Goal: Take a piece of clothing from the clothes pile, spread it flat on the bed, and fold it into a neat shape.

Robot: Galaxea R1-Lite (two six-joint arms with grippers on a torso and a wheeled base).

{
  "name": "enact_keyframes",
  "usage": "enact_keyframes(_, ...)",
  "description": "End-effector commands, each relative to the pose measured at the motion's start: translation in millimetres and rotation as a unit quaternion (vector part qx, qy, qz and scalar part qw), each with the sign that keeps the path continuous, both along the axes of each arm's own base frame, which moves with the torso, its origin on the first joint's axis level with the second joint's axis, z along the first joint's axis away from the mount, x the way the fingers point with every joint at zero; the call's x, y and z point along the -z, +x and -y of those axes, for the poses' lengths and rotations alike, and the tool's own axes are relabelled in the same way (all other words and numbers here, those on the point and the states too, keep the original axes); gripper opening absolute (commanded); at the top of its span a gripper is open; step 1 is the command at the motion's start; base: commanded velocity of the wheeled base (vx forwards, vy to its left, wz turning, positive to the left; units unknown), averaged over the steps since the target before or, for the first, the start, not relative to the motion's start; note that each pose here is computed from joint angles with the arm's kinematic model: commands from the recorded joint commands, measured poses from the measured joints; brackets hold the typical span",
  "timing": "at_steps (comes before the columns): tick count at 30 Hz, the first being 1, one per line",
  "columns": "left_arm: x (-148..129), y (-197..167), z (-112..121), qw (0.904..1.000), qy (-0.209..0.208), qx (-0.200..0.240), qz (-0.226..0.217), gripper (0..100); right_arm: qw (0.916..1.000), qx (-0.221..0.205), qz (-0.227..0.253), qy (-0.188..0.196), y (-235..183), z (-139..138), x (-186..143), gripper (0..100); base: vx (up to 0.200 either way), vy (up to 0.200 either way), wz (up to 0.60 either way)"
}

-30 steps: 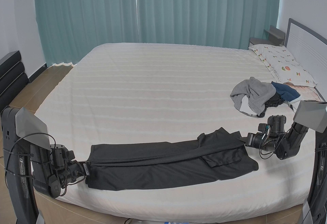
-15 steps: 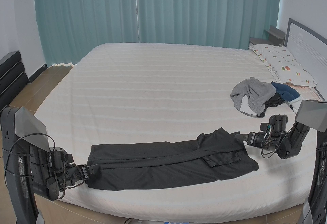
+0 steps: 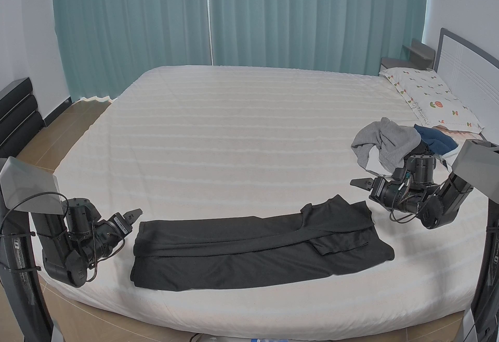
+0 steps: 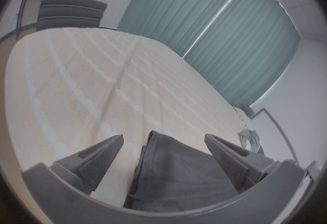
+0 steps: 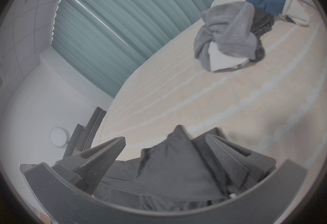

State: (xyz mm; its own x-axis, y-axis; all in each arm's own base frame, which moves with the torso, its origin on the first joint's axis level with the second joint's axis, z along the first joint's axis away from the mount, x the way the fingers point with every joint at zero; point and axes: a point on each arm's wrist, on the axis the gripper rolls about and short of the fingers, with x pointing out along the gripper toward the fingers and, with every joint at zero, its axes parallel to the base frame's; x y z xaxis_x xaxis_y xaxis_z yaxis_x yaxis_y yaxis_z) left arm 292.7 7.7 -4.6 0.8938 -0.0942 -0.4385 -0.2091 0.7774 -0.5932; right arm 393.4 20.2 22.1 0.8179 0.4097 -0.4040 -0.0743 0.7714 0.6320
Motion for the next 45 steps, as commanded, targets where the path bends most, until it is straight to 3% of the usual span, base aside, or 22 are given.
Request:
enact_keyframes(1,11,32,-1,0.9984,-0.047,-0.024,-0.018,100,0.9990,-0.013,-0.032,0.027,11,-22,21,100,0.000,0.000,0.00)
enact_keyframes(6,18,43,0,0.9961,-0.063,-0.032,-0.053,100,0.9955,0.024,-0.060,0.069,13,-13,28,100,0.000,0.000,0.00)
enact_keyframes(21,32,52,13,0.9974,-0.042,-0.007,-0.059,100,0.9931,0.059,-0.066,0.077,18,8,36,100,0.000,0.000,0.00)
enact_keyframes(22,32,52,13,0.9974,-0.040,-0.007,-0.059,0,0.9932,0.059,-0.066,0.076,18,8,36,100,0.000,0.000,0.00)
enact_keyframes(25,39,52,15,0.9979,-0.016,-0.002,-0.062,0,0.9928,0.062,-0.068,0.076,17,9,37,100,0.000,0.000,0.00)
enact_keyframes(29,44,56,14,0.9983,-0.002,-0.041,-0.041,0,0.9925,0.068,-0.070,0.073,17,10,38,100,0.000,0.000,0.00)
enact_keyframes(35,40,58,13,0.9934,-0.037,-0.106,-0.021,0,0.9919,0.078,-0.074,0.068,17,11,44,100,0.000,0.000,0.00)
enact_keyframes(45,40,54,11,0.9922,-0.044,-0.115,-0.021,0,0.9910,0.084,-0.081,0.066,17,15,47,100,0.000,0.000,0.00)
